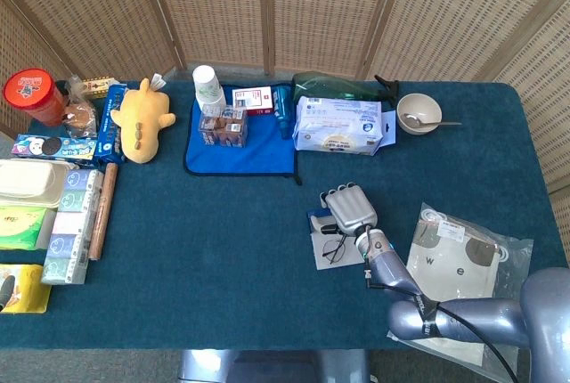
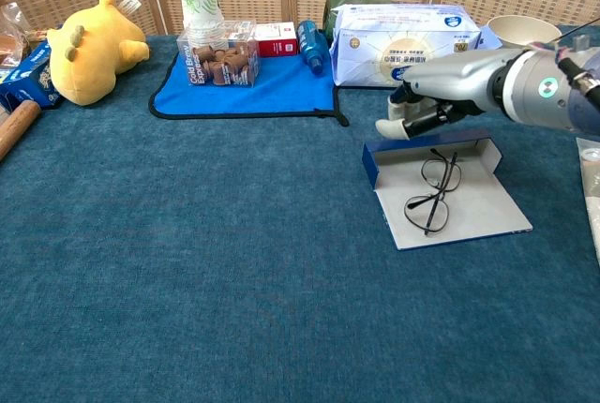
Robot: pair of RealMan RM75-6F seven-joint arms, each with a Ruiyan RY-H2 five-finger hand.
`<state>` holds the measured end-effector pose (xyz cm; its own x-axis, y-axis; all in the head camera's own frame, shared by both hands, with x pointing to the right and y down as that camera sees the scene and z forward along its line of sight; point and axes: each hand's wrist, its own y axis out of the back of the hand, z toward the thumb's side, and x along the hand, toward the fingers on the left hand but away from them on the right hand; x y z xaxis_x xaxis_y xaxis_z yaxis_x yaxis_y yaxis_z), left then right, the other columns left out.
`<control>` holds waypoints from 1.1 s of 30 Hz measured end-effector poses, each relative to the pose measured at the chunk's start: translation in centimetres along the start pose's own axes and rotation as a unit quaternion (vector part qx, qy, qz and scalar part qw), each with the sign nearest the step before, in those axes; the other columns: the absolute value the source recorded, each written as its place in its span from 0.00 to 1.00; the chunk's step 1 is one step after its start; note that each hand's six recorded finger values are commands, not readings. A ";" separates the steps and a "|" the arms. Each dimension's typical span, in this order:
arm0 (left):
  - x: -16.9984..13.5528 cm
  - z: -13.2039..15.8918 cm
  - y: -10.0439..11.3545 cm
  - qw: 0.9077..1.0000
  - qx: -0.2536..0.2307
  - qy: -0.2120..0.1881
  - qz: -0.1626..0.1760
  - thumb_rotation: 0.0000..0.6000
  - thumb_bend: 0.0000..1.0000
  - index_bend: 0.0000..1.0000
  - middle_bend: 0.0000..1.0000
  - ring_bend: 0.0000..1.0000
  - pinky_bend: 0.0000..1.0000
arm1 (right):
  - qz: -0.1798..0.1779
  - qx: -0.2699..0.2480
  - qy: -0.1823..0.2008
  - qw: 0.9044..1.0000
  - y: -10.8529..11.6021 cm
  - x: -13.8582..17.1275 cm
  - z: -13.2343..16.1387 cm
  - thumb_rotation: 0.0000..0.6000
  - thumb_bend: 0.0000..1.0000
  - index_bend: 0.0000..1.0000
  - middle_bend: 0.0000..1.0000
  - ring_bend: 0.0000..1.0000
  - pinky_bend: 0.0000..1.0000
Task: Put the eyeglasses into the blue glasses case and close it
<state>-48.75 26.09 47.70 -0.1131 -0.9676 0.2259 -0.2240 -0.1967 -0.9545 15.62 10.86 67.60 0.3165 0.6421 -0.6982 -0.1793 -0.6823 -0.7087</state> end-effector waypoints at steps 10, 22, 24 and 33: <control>-0.1 0.0 -0.2 1.000 -0.001 0.000 -0.004 1.00 0.29 0.21 0.13 0.00 0.00 | -0.108 0.004 0.070 0.992 2.9 3.4 0.5 0.56 0.32 0.13 0.27 0.20 0.27; 0.1 0.6 -0.1 1.000 0.001 -0.008 -0.001 1.00 0.29 0.21 0.13 0.00 0.00 | -0.142 -0.019 0.060 0.988 -0.5 4.2 -2.0 0.59 0.18 0.11 0.23 0.16 0.25; 0.1 0.6 0.0 1.000 0.002 -0.007 -0.001 1.00 0.29 0.21 0.13 0.00 0.00 | -0.147 -0.024 0.062 0.987 -0.8 3.9 -2.0 0.59 0.17 0.11 0.23 0.16 0.25; -0.1 0.6 0.1 1.000 0.004 -0.004 -0.001 1.00 0.29 0.21 0.13 0.00 0.00 | -0.154 -0.044 0.065 0.985 -1.7 3.0 -1.8 0.60 0.17 0.12 0.23 0.16 0.25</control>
<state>-48.20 26.04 47.46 -0.1048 -0.9686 0.2254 -0.2158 -0.1991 -0.9559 18.50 13.30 66.92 0.4608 0.7768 -0.4293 0.0235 -0.4942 -0.8690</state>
